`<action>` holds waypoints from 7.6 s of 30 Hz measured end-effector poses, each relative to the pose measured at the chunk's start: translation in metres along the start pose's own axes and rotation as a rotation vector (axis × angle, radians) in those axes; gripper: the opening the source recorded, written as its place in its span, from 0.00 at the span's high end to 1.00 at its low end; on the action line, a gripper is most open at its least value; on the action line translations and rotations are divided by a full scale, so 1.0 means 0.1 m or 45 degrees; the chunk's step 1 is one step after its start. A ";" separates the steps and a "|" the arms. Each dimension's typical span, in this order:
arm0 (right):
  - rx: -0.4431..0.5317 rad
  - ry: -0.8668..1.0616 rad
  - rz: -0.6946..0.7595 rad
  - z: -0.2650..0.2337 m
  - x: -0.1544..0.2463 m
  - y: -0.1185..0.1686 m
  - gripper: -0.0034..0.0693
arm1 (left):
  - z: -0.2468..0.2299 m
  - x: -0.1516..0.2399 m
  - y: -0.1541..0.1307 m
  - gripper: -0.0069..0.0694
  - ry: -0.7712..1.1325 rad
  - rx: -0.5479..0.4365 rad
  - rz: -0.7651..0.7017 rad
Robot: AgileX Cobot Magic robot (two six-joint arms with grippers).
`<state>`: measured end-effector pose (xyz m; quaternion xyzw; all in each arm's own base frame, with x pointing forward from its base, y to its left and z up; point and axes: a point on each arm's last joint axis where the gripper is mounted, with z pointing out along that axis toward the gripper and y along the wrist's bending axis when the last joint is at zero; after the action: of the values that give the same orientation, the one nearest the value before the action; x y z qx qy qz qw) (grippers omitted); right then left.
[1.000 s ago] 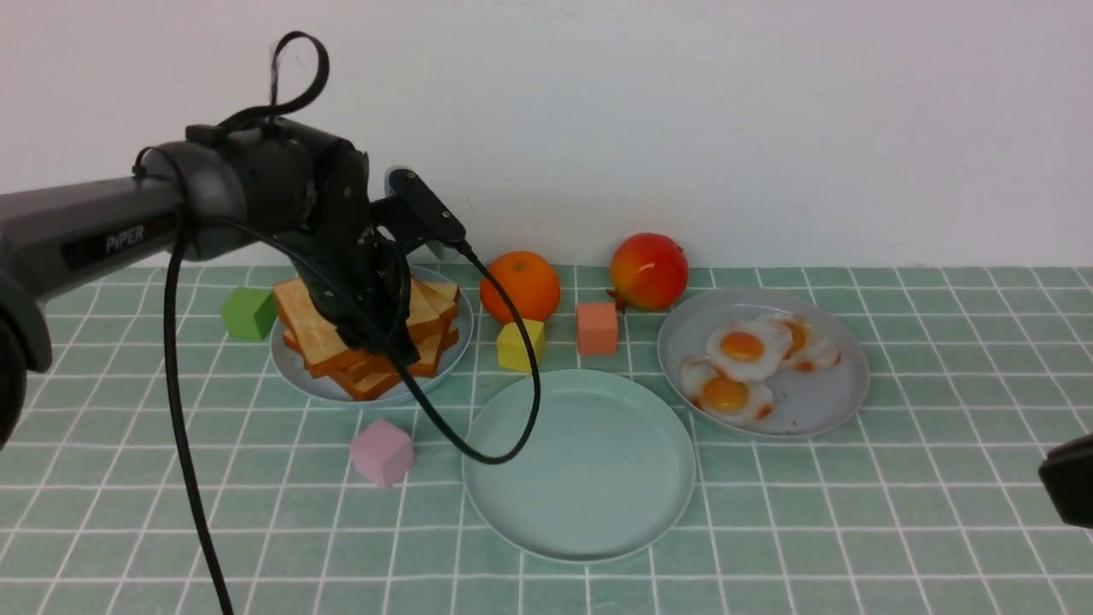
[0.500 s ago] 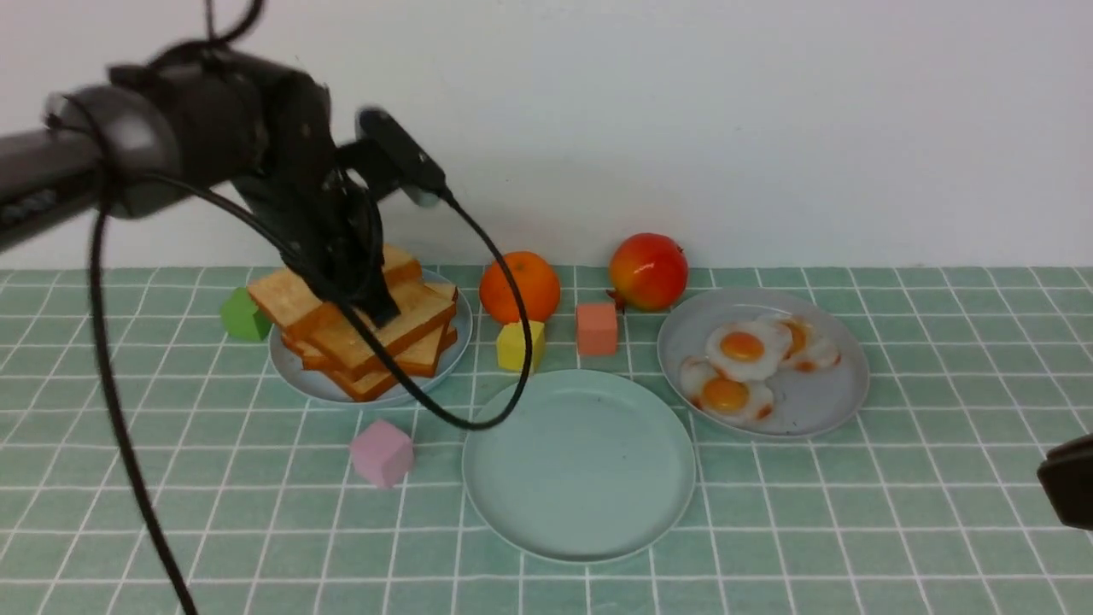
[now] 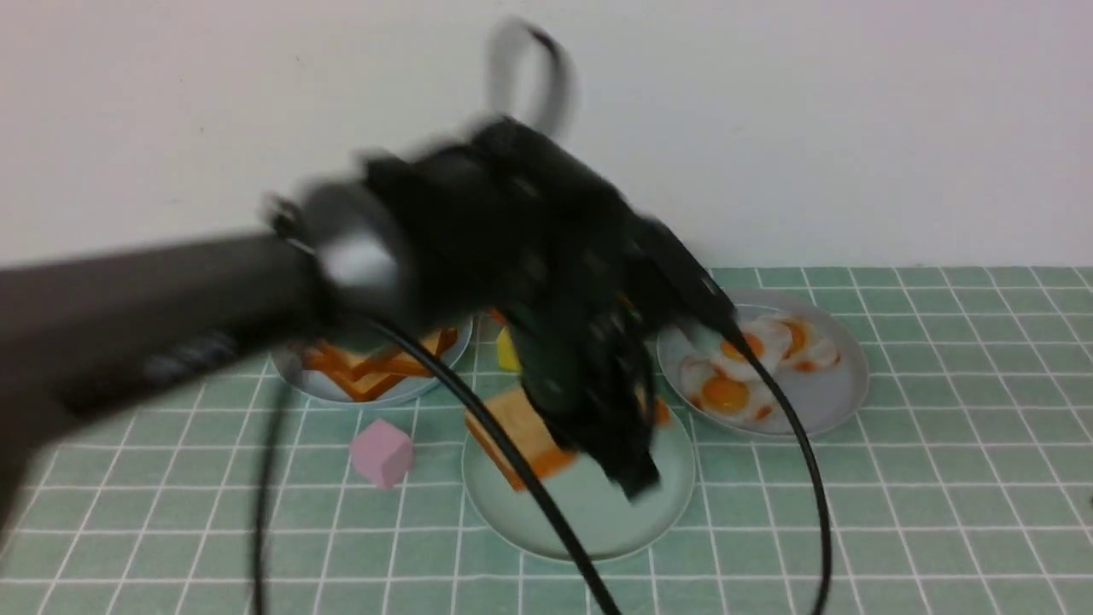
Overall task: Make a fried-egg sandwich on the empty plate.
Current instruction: Use the left arm to put a slice of bread into the empty plate in the middle, then use the right arm to grab a fried egg, then use the right arm to place the fried egg on the slice of bread in the middle, then use the left arm to grab a slice of bread
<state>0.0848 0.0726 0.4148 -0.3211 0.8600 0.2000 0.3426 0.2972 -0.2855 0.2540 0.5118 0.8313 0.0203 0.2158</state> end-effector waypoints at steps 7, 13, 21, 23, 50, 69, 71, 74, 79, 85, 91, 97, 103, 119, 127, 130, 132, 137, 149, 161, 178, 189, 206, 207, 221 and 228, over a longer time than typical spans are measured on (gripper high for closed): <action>0.026 -0.071 -0.001 -0.16 0.08 0.05 0.87 | 0.37 -0.08 -0.19 0.81 0.022 -0.050 0.129; 0.036 -0.082 -0.008 -0.20 0.11 0.06 0.87 | 0.47 -0.12 -0.18 0.81 -0.018 -0.083 0.167; 0.035 -0.078 -0.008 -0.20 0.11 0.06 0.87 | 0.50 -0.11 -0.16 0.71 -0.005 -0.118 0.208; 0.035 -0.078 -0.008 -0.20 0.11 0.06 0.87 | 0.51 -0.11 -0.16 0.66 -0.001 -0.118 0.209; 0.407 0.299 0.308 1.23 -0.36 -0.89 0.83 | -1.93 0.67 -0.23 0.93 -0.479 -0.029 -0.478; 0.273 -0.007 1.271 2.73 -0.07 -2.31 0.44 | -2.45 1.93 -0.56 0.93 -1.396 0.073 -0.534; 0.260 -0.022 1.319 2.87 -0.05 -2.38 0.40 | -2.43 1.92 -0.56 0.93 -1.389 0.074 -0.534; 0.249 -0.051 1.373 3.00 -0.08 -2.48 0.38 | -2.42 1.92 -0.56 0.93 -1.379 0.074 -0.534; 0.243 -0.065 1.401 3.12 -0.11 -2.57 0.38 | -2.41 1.91 -0.56 0.93 -1.369 0.075 -0.534; 0.241 -0.033 1.414 3.21 -0.05 -2.59 0.38 | -2.40 1.90 -0.56 0.93 -1.357 0.076 -0.534; 0.284 -0.078 1.419 3.22 -0.05 -2.64 0.38 | -2.40 1.90 -0.56 0.93 -1.357 0.076 -0.535; 0.278 -0.028 1.462 3.35 0.07 -2.66 0.38 | -2.40 1.90 -0.56 0.93 -1.368 0.076 -0.534; 0.263 -0.050 1.513 3.39 0.06 -2.68 0.38 | -2.42 1.89 -0.56 0.93 -1.390 0.076 -0.533; 0.293 -0.145 1.522 3.40 0.03 -2.74 0.38 | -2.42 1.89 -0.56 0.93 -1.394 0.093 -0.549; 0.271 -0.195 1.513 3.41 0.01 -2.75 0.39 | -2.42 1.89 -0.57 0.93 -1.394 0.114 -0.567; 0.271 -0.201 1.516 3.43 0.02 -2.76 0.41 | -2.42 1.89 -0.57 0.93 -1.395 0.116 -0.569; 0.270 -0.197 1.521 3.45 0.03 -2.76 0.42 | -2.42 1.89 -0.57 0.93 -1.395 0.116 -0.569; 0.271 -0.188 1.532 3.49 0.07 -2.77 0.47 | -2.42 1.89 -0.57 0.93 -1.395 0.128 -0.579; 0.267 -0.196 1.561 3.51 0.08 -2.78 0.81 | -2.42 1.89 -0.57 0.93 -1.395 0.135 -0.586; 0.100 -0.286 1.254 2.92 -0.43 -2.49 0.86 | -2.35 1.91 -0.58 0.93 -1.297 0.097 -0.553; -0.292 0.113 1.093 3.13 -0.16 -1.17 0.86 | -2.21 1.96 -0.58 0.93 -1.087 0.044 -0.516; -0.296 0.081 1.297 3.48 -0.03 -1.25 0.86 | -2.21 1.96 -0.58 0.93 -1.087 0.042 -0.514; -0.209 0.046 1.154 3.00 -0.15 -1.44 0.37 | -2.16 1.96 -0.58 0.93 -1.031 0.056 -0.545; -0.205 0.046 1.136 2.98 -0.16 -1.44 0.37 | -2.15 1.96 -0.58 0.93 -1.024 0.057 -0.548; 0.118 0.066 0.433 1.02 -0.24 -0.77 0.97 | -1.17 1.18 0.20 0.93 -0.361 0.001 -0.805; 0.055 -0.113 0.169 0.50 -0.18 -0.29 0.95 | -0.51 1.07 1.22 0.93 -0.226 0.070 -0.876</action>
<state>0.1374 0.0877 0.3896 -0.2467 0.8675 0.2178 0.3730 0.3399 -0.1259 0.2954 0.2074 0.9332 -0.1205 0.2675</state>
